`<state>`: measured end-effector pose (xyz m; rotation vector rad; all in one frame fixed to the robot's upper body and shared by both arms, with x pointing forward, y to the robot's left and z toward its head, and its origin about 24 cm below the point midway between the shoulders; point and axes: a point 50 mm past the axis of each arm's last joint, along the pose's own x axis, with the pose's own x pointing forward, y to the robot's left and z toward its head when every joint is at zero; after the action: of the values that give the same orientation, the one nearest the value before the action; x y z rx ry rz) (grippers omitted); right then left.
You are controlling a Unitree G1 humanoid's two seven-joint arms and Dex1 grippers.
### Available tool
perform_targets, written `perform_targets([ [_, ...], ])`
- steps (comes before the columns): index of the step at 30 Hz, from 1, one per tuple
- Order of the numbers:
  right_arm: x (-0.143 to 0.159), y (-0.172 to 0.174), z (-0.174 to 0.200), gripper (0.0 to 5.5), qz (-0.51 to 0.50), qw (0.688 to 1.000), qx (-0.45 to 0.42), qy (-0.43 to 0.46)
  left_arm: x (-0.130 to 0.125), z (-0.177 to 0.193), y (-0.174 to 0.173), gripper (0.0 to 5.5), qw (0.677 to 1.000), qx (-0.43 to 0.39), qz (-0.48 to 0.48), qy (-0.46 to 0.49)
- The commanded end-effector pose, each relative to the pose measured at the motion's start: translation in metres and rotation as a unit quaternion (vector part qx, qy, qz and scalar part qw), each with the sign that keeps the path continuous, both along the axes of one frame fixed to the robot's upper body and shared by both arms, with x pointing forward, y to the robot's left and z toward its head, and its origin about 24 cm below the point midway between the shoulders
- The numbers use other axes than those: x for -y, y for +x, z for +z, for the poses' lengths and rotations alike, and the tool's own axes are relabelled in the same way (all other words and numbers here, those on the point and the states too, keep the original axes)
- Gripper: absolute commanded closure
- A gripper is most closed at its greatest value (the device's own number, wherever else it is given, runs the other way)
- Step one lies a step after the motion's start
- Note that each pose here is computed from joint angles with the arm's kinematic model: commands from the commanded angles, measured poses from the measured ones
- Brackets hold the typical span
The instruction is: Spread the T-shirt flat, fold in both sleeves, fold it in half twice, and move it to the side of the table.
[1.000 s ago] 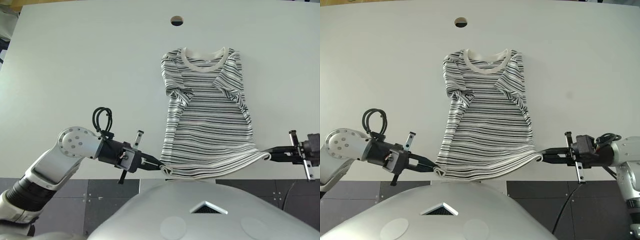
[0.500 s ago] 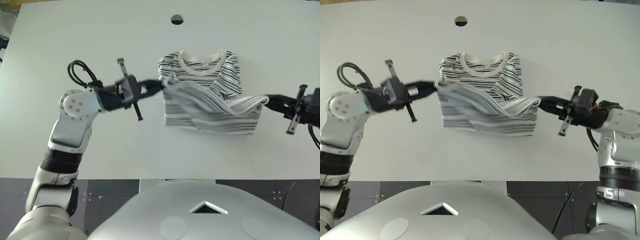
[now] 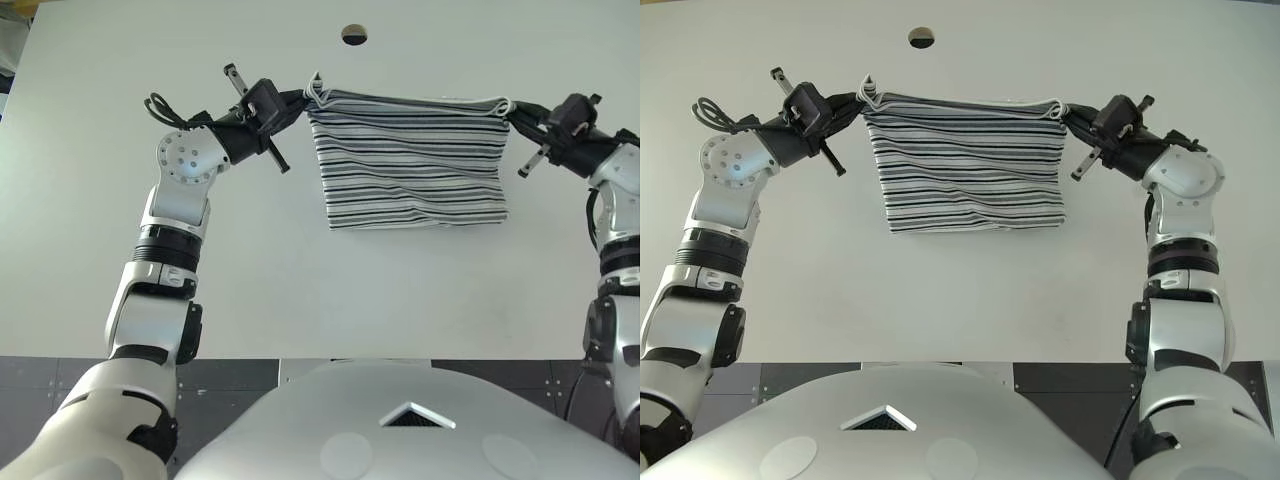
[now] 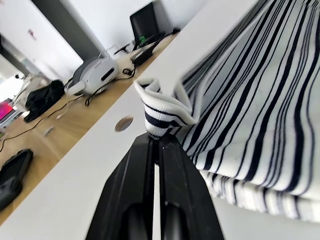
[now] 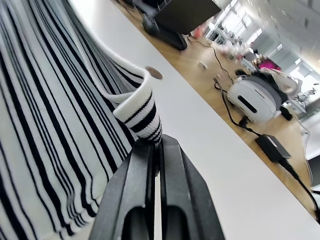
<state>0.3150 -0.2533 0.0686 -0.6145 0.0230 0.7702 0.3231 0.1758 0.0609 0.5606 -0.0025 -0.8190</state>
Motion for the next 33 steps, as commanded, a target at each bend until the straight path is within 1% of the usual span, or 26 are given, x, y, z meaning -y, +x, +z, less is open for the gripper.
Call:
perform_targets([
  [1,-0.009,0.01,-0.005,5.4,-0.007,1.0,-0.004,-0.021,0.008,-0.002,0.012,5.39,1.0,-0.002,0.001,0.011],
  [5,-0.016,0.017,-0.012,5.4,-0.027,0.999,-0.013,-0.034,0.008,-0.015,0.019,5.39,0.999,-0.026,0.024,0.029],
  [7,-0.017,0.02,-0.015,5.0,-0.046,0.998,-0.018,-0.036,0.006,-0.021,0.021,5.4,0.998,-0.038,0.04,0.033],
  [8,-0.017,0.023,-0.016,4.84,-0.063,0.997,-0.02,-0.034,0.005,-0.023,0.022,5.18,0.997,-0.043,0.051,0.034],
  [11,-0.015,0.03,-0.017,4.33,-0.121,0.992,-0.023,-0.029,-0.002,-0.027,0.026,4.78,0.994,-0.054,0.092,0.035],
  [12,-0.014,0.032,-0.017,4.03,-0.142,0.989,-0.023,-0.026,-0.005,-0.027,0.028,4.51,0.992,-0.06,0.11,0.034],
  [14,-0.009,0.038,-0.014,4.03,-0.196,0.98,-0.013,-0.019,-0.013,-0.027,0.032,4.51,0.986,-0.064,0.152,0.035],
  [16,-0.003,0.042,-0.008,4.03,-0.234,0.972,0.004,-0.015,-0.018,-0.021,0.035,4.51,0.983,-0.056,0.17,0.026],
  [18,-0.003,0.042,-0.005,4.03,-0.232,0.972,0.021,-0.017,-0.022,-0.01,0.039,4.51,0.984,-0.039,0.172,-0.004],
  [19,-0.008,0.042,-0.003,4.03,-0.212,0.976,0.034,-0.021,-0.023,-0.005,0.04,4.51,0.985,-0.028,0.167,-0.022],
  [20,-0.013,0.041,-0.002,4.03,-0.188,0.981,0.048,-0.025,-0.022,0.001,0.04,4.51,0.987,-0.016,0.157,-0.035],
  [22,-0.028,0.038,0.002,4.03,-0.117,0.989,0.086,-0.039,-0.015,0.011,0.037,4.51,0.993,0.018,0.103,-0.063],
  [23,-0.035,0.036,0.005,4.03,-0.081,0.989,0.109,-0.055,-0.006,0.014,0.031,4.51,0.995,0.037,0.059,-0.067],
  [25,-0.046,0.033,0.011,4.03,-0.02,0.982,0.157,-0.103,0.014,0.011,0.011,4.51,0.996,0.067,-0.035,-0.044],
  [27,-0.053,0.031,0.009,4.03,0.035,0.967,0.182,-0.174,0.032,0.007,-0.014,4.51,0.988,0.098,-0.122,0.003],
  [29,-0.057,0.028,0.002,4.03,0.083,0.95,0.183,-0.238,0.049,0.008,-0.035,4.51,0.97,0.137,-0.193,0.062],
  [31,-0.058,0.026,-0.004,4.03,0.12,0.933,0.178,-0.29,0.06,0.005,-0.046,4.51,0.946,0.17,-0.238,0.137],
  [33,-0.058,0.024,-0.01,4.03,0.151,0.915,0.17,-0.333,0.066,-0.003,-0.052,4.51,0.924,0.189,-0.265,0.201],
])
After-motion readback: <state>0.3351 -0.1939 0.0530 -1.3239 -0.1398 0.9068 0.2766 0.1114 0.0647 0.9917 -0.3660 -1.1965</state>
